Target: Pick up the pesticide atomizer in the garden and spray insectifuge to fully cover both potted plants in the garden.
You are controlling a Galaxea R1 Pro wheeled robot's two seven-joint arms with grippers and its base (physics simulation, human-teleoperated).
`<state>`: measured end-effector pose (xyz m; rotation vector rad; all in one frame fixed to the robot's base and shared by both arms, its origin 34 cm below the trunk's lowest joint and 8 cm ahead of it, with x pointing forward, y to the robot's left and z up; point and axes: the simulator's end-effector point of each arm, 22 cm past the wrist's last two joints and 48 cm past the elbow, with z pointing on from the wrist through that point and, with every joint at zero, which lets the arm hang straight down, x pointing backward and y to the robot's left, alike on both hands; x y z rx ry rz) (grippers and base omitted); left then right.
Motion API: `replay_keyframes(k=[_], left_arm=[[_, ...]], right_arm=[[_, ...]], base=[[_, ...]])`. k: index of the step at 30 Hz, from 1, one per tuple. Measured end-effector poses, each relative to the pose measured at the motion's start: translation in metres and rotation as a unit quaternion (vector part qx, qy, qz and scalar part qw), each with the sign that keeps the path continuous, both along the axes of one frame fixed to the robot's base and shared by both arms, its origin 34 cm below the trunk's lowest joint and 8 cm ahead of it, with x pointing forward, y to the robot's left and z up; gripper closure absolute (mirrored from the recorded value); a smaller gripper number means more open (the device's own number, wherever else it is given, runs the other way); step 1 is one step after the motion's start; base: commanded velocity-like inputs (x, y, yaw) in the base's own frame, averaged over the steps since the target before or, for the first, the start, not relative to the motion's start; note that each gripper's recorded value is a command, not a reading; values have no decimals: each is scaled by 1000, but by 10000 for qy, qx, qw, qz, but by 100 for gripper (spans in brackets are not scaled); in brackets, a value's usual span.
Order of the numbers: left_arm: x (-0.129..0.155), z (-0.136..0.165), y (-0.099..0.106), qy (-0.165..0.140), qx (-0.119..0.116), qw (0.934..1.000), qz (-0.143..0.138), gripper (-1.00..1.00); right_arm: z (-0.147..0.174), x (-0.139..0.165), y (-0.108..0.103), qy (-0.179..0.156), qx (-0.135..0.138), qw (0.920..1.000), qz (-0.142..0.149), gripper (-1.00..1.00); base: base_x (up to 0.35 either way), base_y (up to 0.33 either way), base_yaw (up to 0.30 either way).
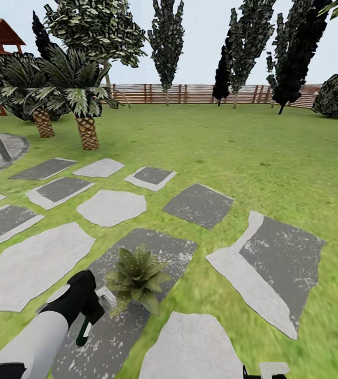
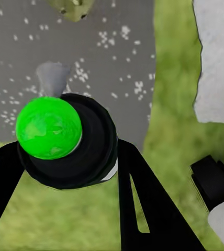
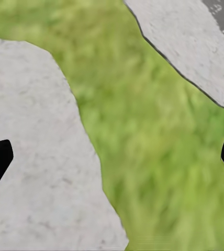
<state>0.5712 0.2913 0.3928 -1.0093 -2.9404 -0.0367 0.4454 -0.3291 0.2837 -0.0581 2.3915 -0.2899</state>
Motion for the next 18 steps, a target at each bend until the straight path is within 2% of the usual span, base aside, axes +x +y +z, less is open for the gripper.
replay_keyframes(k=[7, 18], left_arm=[[-3, -2, 1, 32, 2, 10000, -4, 100], [-3, -2, 1, 34, 7, 10000, -1, 100]], right_arm=[[0, 0, 0, 0, 0, 10000, 0, -100], [0, 0, 0, 3, 2, 10000, 1, -100]], base=[[183, -226, 28], [9, -17, 265]])
